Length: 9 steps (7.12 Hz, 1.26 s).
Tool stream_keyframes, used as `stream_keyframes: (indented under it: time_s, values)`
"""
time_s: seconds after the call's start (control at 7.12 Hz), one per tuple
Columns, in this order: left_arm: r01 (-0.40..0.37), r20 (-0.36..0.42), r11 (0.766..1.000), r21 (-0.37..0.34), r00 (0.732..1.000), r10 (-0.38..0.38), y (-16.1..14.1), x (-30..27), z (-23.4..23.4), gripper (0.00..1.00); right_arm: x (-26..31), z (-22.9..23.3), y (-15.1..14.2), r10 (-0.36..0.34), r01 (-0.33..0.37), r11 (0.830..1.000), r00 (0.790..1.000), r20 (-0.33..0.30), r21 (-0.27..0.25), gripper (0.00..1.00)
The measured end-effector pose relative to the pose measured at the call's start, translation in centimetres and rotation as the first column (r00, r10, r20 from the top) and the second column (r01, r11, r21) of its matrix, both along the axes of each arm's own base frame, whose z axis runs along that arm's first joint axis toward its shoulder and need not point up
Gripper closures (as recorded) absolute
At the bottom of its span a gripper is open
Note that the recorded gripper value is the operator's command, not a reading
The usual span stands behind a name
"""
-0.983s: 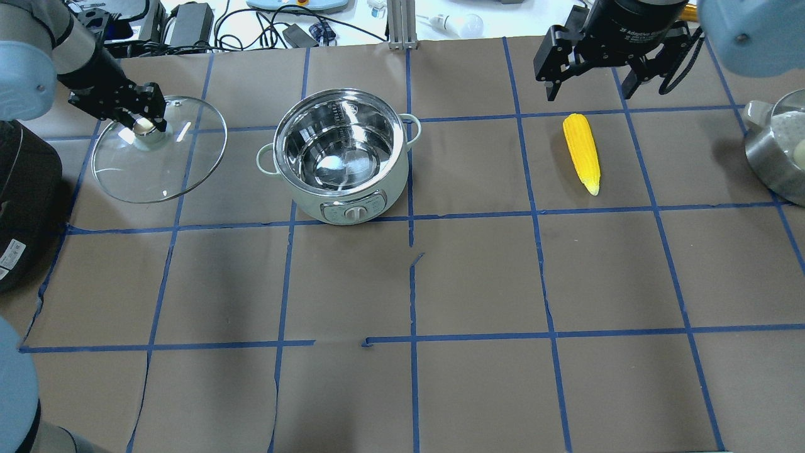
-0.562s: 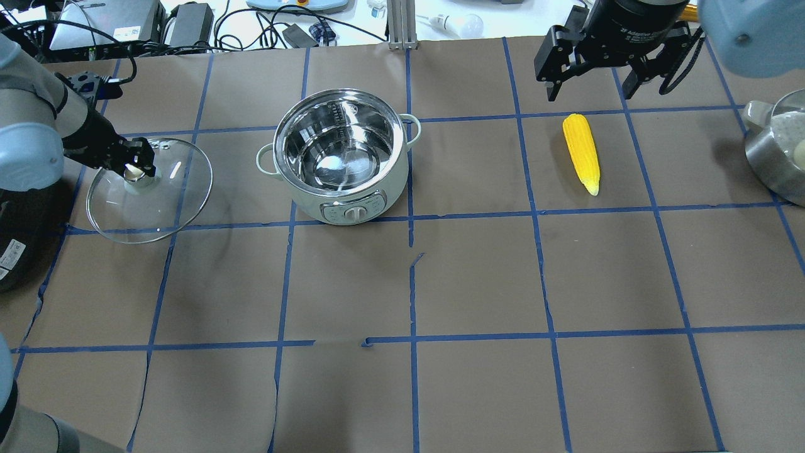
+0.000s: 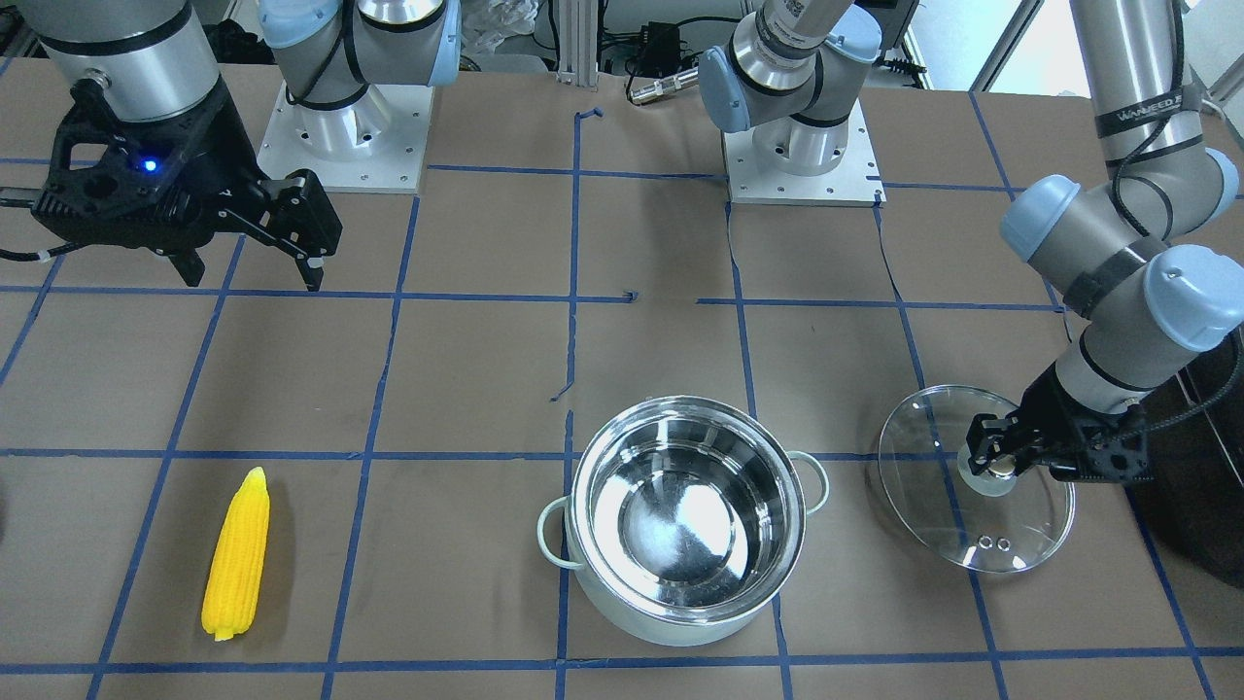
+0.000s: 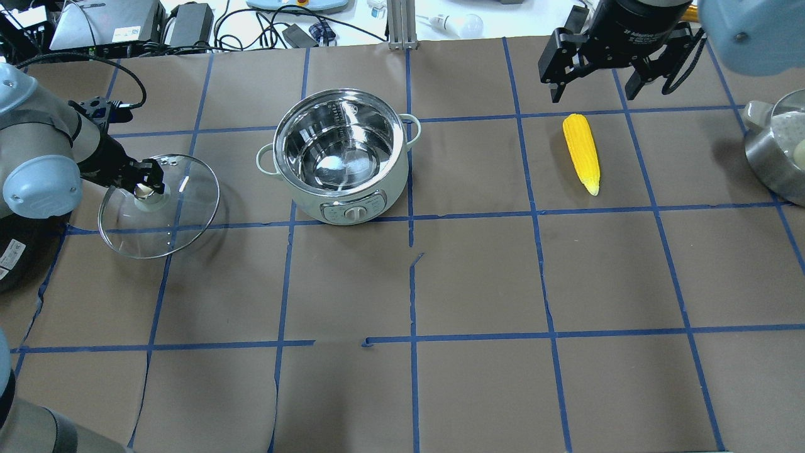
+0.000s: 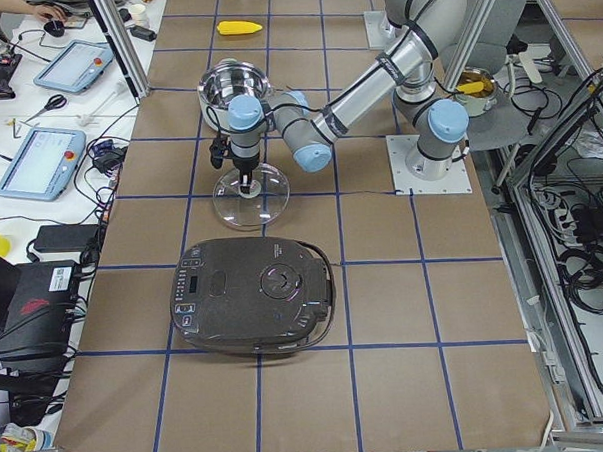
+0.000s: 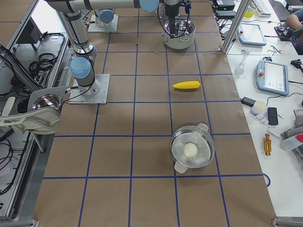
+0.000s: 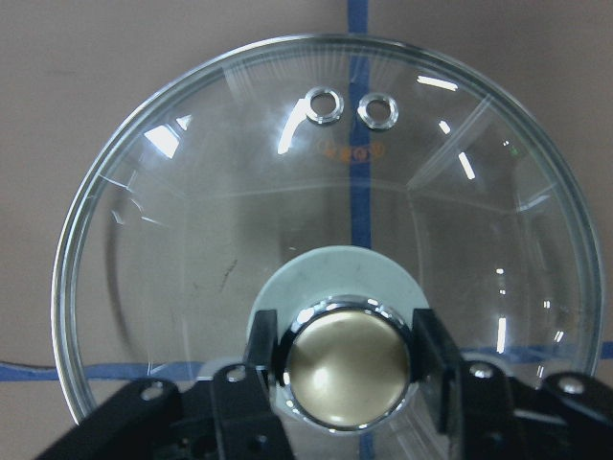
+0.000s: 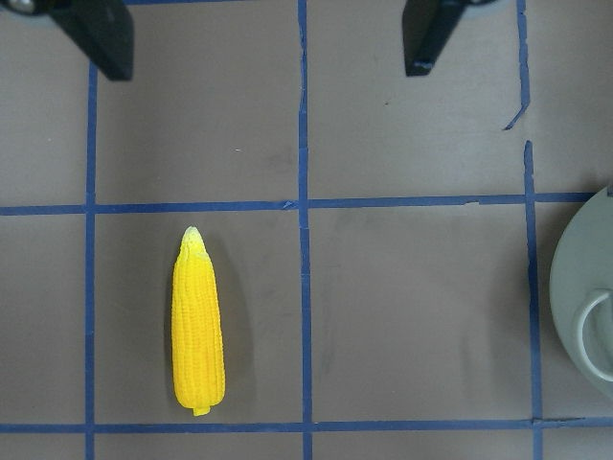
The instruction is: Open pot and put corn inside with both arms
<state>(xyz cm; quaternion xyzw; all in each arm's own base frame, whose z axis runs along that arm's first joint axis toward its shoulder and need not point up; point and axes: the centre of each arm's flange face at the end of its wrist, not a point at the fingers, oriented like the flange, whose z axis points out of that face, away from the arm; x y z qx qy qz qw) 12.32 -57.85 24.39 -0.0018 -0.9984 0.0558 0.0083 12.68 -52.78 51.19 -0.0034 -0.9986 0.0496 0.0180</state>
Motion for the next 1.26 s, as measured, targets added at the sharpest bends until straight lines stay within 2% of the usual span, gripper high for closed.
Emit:
stream_keyframes:
  time_s: [0.14,0.28,0.56,0.7,0.98,1.26]
  values:
    - [-0.009,-0.002,1.000,0.004,1.000,0.009,0.1,-0.1,-0.2,0.75,-1.3,-0.5,-0.7,-0.006,0.006,1.000,1.000,-0.002,0.004,0.00]
    - [-0.016,-0.005,1.000,0.010,1.000,0.016,0.2,-0.2,-0.5,0.63,-3.1,-1.6,-2.0,-0.015,0.015,1.000,1.000,-0.003,0.010,0.00]
    - [-0.037,-0.006,0.999,0.016,0.999,0.037,0.5,-0.4,-0.6,0.32,-8.2,-5.1,-5.4,-0.039,0.039,0.999,0.999,-0.003,0.031,0.00]
    - [-0.044,-0.004,0.999,0.015,0.999,0.044,0.5,-0.4,-0.5,0.25,-10.2,-7.8,-7.7,-0.040,0.040,0.999,0.999,-0.002,0.035,0.00]
    - [-0.053,0.004,0.999,0.006,0.999,0.053,0.5,-0.5,0.2,0.15,-11.8,-14.9,-12.4,0.021,-0.022,0.999,1.000,0.007,0.032,0.00]
    - [-0.045,0.019,0.999,-0.020,0.999,0.045,0.5,-1.3,2.1,0.07,-12.1,-21.4,-15.4,0.066,-0.067,0.998,0.997,0.036,0.017,0.00]
